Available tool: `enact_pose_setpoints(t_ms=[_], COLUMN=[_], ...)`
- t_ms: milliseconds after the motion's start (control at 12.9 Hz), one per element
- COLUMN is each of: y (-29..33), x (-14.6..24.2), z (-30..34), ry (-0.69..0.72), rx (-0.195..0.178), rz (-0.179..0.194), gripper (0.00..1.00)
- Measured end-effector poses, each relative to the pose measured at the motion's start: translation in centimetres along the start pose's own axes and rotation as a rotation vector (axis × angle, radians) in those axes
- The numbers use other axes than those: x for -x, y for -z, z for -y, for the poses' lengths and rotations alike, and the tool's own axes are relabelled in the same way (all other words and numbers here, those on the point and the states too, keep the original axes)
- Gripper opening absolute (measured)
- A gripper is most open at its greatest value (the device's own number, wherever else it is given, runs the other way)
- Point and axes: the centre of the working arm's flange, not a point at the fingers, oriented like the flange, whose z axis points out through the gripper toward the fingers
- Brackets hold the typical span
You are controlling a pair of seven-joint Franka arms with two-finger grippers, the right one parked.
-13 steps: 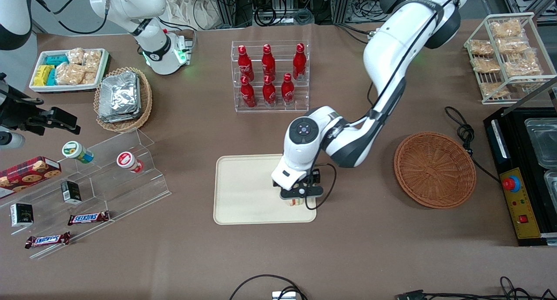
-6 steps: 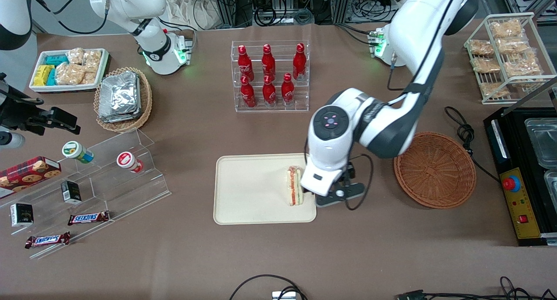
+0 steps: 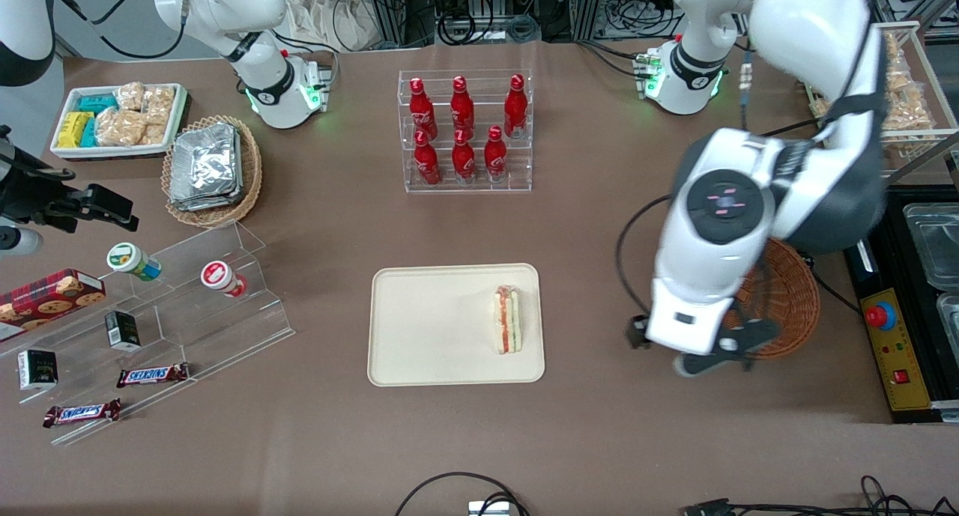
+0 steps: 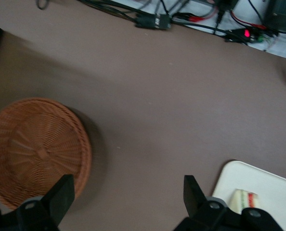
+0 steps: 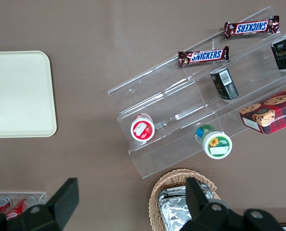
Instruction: Place sandwich from basket to tray
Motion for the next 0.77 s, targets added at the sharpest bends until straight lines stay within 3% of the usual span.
enact_pose_setpoints(t_ms=[155, 619, 774], y=[1.3, 4.8, 5.4], x=[-2.3, -5.3, -5.8], z=[4.1, 13.1, 14.6], ry=[0.004, -0.063, -0.074], rx=[-0.01, 0.058, 0.077], rz=[0.0, 0.081, 0.088], gripper=[1.0, 1.0, 1.0])
